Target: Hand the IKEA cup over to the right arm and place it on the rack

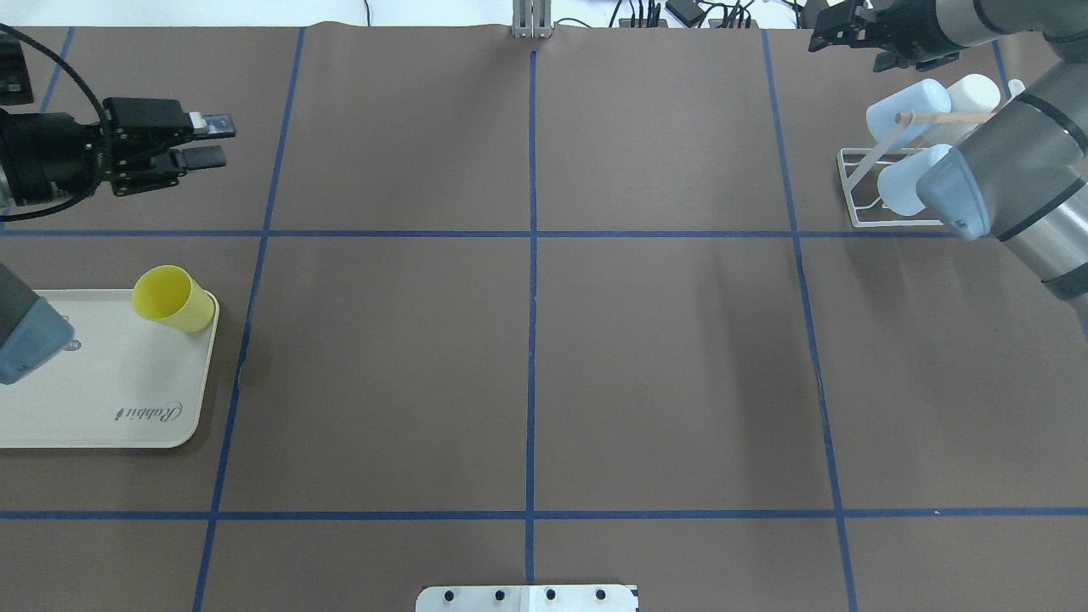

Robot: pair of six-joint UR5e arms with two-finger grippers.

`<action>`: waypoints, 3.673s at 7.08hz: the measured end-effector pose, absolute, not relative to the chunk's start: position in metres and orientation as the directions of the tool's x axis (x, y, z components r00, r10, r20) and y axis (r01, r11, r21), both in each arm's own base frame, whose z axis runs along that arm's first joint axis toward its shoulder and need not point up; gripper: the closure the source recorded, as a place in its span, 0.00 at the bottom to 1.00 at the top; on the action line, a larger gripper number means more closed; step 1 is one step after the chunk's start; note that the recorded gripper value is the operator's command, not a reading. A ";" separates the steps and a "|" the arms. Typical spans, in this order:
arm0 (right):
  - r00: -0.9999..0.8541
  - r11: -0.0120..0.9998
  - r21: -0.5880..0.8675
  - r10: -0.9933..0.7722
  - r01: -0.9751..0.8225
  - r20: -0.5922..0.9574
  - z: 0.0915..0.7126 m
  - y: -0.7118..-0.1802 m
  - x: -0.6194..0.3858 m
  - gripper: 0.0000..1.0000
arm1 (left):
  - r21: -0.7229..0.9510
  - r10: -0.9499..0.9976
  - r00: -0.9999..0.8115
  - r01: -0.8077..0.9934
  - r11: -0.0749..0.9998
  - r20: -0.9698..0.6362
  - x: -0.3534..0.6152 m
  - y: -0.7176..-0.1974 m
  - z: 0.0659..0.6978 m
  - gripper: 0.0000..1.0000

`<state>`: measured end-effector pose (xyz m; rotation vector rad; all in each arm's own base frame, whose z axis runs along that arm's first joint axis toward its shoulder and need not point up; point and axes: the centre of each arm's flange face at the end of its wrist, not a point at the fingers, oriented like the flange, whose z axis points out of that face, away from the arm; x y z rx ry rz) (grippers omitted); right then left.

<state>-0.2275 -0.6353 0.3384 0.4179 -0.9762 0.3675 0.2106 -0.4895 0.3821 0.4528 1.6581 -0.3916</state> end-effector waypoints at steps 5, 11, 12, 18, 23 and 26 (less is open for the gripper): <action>0.475 0.854 0.162 0.109 -0.494 0.873 0.301 -0.618 -0.290 0.00 | 0.187 -0.028 0.476 0.399 0.898 -0.879 0.189 -0.491 0.456 0.33; 0.478 0.858 0.162 0.107 -0.488 0.872 0.302 -0.617 -0.297 0.00 | 0.067 -0.098 0.570 0.261 0.963 -0.816 0.243 -0.455 0.511 0.37; 0.478 0.858 0.163 0.106 -0.488 0.872 0.301 -0.617 -0.298 0.00 | 0.066 -0.090 0.572 0.246 0.967 -0.815 0.251 -0.451 0.511 0.99; 0.477 0.858 0.164 0.105 -0.487 0.873 0.301 -0.616 -0.298 0.00 | 0.070 -0.084 0.558 0.249 0.966 -0.826 0.248 -0.435 0.489 1.00; 0.472 0.856 0.169 0.097 -0.488 0.876 0.295 -0.614 -0.297 0.00 | 0.096 -0.074 0.461 0.334 0.938 -0.884 0.223 -0.450 0.324 1.00; 0.423 0.847 0.127 0.123 -0.516 0.898 0.268 -0.600 -0.290 0.00 | 0.117 0.005 0.344 0.307 0.944 -0.939 0.268 -0.443 0.224 1.00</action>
